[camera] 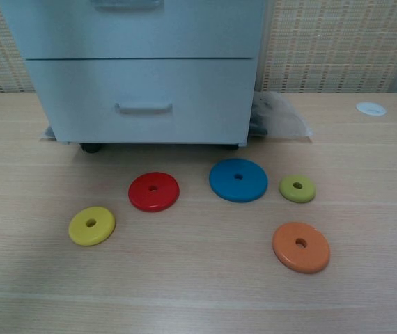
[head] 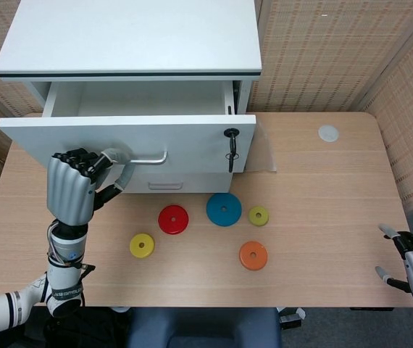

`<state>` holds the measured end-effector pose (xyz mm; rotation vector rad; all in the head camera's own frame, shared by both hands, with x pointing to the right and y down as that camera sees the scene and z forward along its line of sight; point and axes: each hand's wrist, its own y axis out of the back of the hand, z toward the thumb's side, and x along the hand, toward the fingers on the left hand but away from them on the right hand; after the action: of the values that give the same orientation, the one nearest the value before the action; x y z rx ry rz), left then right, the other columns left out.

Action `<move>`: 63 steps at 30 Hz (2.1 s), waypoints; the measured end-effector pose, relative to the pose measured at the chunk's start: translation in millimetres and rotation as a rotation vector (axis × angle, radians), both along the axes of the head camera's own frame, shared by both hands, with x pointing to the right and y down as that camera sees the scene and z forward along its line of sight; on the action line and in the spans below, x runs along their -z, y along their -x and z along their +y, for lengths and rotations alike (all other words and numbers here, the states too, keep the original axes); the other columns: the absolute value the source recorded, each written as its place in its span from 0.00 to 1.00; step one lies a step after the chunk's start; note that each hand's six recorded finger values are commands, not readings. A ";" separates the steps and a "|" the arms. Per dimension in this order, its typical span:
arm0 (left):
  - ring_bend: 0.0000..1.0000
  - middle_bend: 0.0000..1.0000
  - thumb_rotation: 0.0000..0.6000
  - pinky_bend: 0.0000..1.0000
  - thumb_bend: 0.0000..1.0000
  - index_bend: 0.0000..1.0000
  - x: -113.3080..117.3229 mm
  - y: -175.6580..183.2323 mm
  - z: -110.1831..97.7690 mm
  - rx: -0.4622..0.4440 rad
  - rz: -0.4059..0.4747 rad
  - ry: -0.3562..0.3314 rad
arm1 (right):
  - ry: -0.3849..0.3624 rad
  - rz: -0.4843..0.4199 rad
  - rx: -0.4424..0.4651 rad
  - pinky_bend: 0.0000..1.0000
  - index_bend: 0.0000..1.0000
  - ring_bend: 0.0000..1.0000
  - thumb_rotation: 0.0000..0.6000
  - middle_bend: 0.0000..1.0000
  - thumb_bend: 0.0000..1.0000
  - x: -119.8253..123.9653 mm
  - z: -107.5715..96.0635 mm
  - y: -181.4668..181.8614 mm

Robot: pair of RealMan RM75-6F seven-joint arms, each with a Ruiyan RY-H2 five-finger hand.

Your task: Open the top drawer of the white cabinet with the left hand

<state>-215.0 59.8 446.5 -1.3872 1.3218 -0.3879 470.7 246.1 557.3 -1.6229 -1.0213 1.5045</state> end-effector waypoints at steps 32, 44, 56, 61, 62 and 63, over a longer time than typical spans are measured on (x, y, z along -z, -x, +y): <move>1.00 1.00 1.00 1.00 0.35 0.28 2.4 -3.7 17.2 -0.030 0.022 -0.059 | -0.004 0.001 -0.006 0.23 0.17 0.21 1.00 0.30 0.16 0.2 0.3 -1.7; 1.00 1.00 1.00 1.00 0.35 0.27 -3.3 -6.0 17.5 -0.016 -0.005 -0.088 | -0.003 0.003 -0.012 0.23 0.17 0.21 1.00 0.30 0.16 -0.4 1.2 -3.3; 1.00 1.00 1.00 1.00 0.35 0.27 -5.7 -7.2 22.2 -0.016 -0.025 -0.097 | 0.000 0.005 -0.013 0.23 0.17 0.21 1.00 0.30 0.16 -1.1 1.3 -3.2; 1.00 1.00 1.00 1.00 0.35 0.26 -7.6 -7.1 27.0 -0.016 -0.028 -0.099 | 0.001 0.005 -0.014 0.23 0.17 0.21 1.00 0.30 0.16 -1.5 1.7 -3.2; 1.00 1.00 1.00 1.00 0.35 0.26 -7.7 -6.5 27.7 -0.015 -0.026 -0.099 | 0.001 0.005 -0.014 0.23 0.17 0.21 1.00 0.30 0.16 -1.5 1.7 -3.2; 1.00 1.00 1.00 1.00 0.35 0.25 -8.0 -5.6 28.6 -0.013 -0.024 -0.098 | 0.001 0.005 -0.014 0.23 0.17 0.21 1.00 0.30 0.16 -1.4 1.6 -3.3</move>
<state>-209.3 88.3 454.4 -1.3049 1.2950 -0.3253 474.0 247.7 558.7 -1.6146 -1.0313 1.5181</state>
